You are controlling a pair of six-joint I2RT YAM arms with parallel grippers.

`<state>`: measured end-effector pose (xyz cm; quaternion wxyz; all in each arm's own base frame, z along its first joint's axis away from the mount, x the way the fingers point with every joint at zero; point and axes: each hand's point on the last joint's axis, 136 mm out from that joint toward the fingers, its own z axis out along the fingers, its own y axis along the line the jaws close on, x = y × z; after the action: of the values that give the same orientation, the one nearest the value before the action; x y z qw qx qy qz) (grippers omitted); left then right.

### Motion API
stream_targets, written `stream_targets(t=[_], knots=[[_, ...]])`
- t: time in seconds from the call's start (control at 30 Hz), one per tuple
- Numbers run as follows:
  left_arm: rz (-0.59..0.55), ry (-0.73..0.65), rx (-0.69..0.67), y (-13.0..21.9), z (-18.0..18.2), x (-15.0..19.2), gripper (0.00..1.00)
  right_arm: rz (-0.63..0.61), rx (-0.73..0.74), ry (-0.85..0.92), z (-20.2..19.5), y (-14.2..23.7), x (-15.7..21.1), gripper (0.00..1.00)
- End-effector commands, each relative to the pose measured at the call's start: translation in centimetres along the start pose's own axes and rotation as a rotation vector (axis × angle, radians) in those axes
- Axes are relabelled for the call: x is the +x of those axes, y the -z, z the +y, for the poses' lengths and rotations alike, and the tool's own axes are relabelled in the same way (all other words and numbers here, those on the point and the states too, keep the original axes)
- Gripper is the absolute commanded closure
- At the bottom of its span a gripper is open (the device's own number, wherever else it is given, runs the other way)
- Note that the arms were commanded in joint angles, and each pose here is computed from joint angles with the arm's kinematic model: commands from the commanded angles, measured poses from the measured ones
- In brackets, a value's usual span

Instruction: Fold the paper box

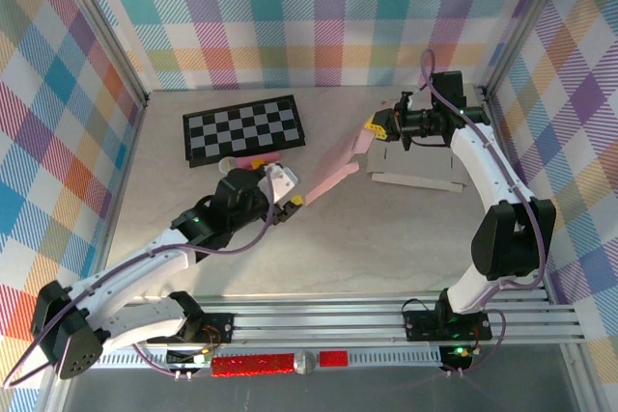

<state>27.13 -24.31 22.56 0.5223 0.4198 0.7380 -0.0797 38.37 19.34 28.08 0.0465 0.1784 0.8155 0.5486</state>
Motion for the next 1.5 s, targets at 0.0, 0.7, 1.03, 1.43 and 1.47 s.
stream_targets(t=[0.0,0.7,1.03,1.43,1.47], knots=[[-0.070,-0.044,0.020,-1.8,-1.8,-1.5,0.24,-0.002,-0.010,-0.040,1.1,0.2,0.3,1.00],[-0.011,-0.041,-0.178,-7.9,-0.1,0.0,0.65,-0.026,-0.007,-0.177,2.4,1.3,1.4,1.00],[0.062,-0.057,-0.154,-4.2,1.3,-2.8,1.00,-0.083,0.007,-0.196,3.0,2.0,1.0,0.62],[0.501,0.009,-0.294,0.5,5.5,-2.2,1.00,-0.459,0.168,-0.142,5.1,6.8,6.0,0.22],[0.534,0.007,-0.312,0.5,5.9,-2.2,1.00,-0.467,0.170,-0.151,5.1,6.4,6.6,0.22]])
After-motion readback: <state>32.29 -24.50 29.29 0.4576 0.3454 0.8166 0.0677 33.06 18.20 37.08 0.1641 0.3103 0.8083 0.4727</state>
